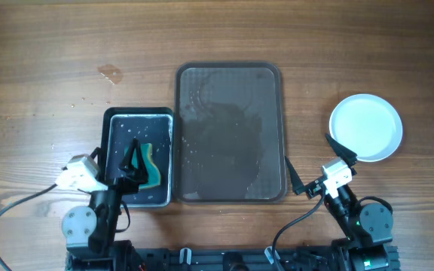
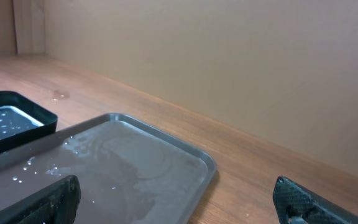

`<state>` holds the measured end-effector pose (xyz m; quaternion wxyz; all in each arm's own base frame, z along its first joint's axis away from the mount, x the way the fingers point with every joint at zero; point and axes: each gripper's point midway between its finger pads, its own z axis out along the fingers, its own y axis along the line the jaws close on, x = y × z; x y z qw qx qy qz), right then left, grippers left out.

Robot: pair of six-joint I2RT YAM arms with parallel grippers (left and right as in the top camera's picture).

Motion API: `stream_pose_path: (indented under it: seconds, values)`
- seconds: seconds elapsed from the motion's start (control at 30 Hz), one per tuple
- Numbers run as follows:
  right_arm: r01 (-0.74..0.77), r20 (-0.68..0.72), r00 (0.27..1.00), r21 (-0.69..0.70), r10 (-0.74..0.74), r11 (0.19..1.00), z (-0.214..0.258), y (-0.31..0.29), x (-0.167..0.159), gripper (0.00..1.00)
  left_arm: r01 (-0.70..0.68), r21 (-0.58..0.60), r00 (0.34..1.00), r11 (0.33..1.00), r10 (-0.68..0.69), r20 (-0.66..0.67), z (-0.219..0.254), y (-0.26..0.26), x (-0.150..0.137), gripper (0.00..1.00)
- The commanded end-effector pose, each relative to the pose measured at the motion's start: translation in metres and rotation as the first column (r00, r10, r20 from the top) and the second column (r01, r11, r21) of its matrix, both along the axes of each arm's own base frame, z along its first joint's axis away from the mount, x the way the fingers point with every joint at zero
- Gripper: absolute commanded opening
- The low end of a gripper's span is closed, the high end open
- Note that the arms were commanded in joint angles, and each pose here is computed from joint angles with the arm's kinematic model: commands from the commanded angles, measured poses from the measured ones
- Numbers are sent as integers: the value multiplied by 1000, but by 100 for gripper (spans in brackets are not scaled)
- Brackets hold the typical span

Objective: Clean dirty plates on tray and stack at the side

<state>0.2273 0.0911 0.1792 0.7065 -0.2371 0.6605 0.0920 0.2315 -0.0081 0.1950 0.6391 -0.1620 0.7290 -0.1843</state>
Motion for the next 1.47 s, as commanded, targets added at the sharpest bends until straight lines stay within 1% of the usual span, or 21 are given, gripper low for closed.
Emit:
stream_pose_path:
  seconds: [0.0, 0.1, 0.2, 0.27, 1.43]
  values:
    - [2, 13, 1000, 3, -2, 1000, 3, -1, 0, 100, 19, 19, 1000, 1000, -19, 23, -7, -3, 1, 100]
    - [2, 13, 1000, 3, -2, 1000, 3, -1, 0, 100, 17, 21, 999, 1000, -18, 44, -8, -3, 5, 100]
    - [2, 13, 1000, 3, -2, 1000, 3, -1, 0, 100, 18, 22, 996, 1000, -19, 86, -28, -3, 15, 100]
    - [2, 13, 1000, 3, -2, 1000, 3, -1, 0, 100, 14, 22, 998, 1000, -15, 56, -35, -2, 14, 100]
    - [2, 13, 1000, 3, -2, 1000, 3, -1, 0, 100, 4, 22, 999, 1000, -5, 52, -36, 0, 14, 100]
